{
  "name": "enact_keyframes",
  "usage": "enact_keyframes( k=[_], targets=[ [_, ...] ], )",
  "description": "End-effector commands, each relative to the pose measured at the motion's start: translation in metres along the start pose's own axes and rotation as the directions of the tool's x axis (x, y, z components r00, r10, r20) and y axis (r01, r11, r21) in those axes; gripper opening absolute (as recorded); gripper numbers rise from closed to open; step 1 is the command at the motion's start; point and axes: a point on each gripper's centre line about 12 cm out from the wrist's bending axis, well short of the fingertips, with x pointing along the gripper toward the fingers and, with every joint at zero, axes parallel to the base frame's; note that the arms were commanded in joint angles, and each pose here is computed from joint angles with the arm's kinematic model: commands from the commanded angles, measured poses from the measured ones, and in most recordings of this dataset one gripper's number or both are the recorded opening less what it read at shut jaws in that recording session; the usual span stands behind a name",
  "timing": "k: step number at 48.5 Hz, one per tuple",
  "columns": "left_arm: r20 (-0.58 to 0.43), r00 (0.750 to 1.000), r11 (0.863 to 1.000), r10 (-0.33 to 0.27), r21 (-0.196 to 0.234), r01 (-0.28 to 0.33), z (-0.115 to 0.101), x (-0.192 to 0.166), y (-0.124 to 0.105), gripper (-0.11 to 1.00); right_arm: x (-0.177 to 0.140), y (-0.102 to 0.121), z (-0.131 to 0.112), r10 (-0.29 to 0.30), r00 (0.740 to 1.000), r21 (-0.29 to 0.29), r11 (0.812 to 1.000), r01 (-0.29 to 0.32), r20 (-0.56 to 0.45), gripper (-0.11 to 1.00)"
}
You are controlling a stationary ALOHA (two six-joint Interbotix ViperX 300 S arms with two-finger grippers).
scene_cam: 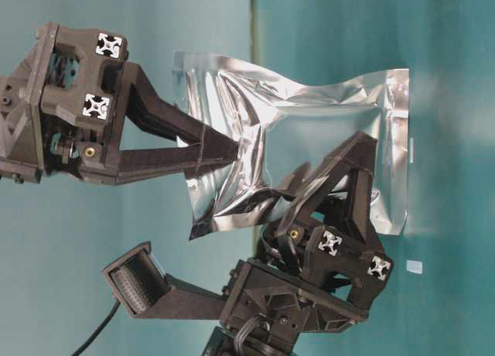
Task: Hand over the silver zip bag and make it stand upright.
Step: 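Close the left gripper on the bag's lower edge beside the right gripper, then open the right gripper and retract it to the right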
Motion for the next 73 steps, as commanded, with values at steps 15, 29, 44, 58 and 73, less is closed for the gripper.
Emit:
enact_keyframes(
  k=[15, 29, 44, 58, 73],
  targets=[
    [-0.006, 1.000, 1.000, 0.002, 0.003, -0.002, 0.001, 0.000, 0.000, 0.28, -0.008, 0.001, 0.005, 0.001, 1.000, 0.003, 1.000, -0.001, 0.019, 0.29],
    [-0.008, 1.000, 1.000, -0.001, 0.026, 0.001, 0.000, 0.000, -0.001, 0.28, -0.028, -0.002, 0.013, -0.028, 0.992, 0.007, 1.000, 0.027, 0.119, 0.92],
    [-0.008, 1.000, 0.999, -0.001, 0.032, 0.001, 0.000, -0.001, -0.001, 0.28, -0.051, -0.001, 0.008, -0.044, 0.983, 0.066, 0.997, 0.033, 0.176, 0.91],
    [-0.007, 1.000, 0.997, -0.004, 0.072, 0.004, 0.001, -0.002, -0.002, 0.28, -0.084, 0.005, -0.023, -0.089, 0.956, 0.175, 0.984, 0.040, 0.280, 0.91],
    [-0.020, 1.000, 0.997, -0.003, 0.075, 0.004, 0.000, -0.002, -0.002, 0.28, -0.104, 0.016, -0.072, -0.127, 0.909, 0.261, 0.965, 0.021, 0.396, 0.91]
  ],
)
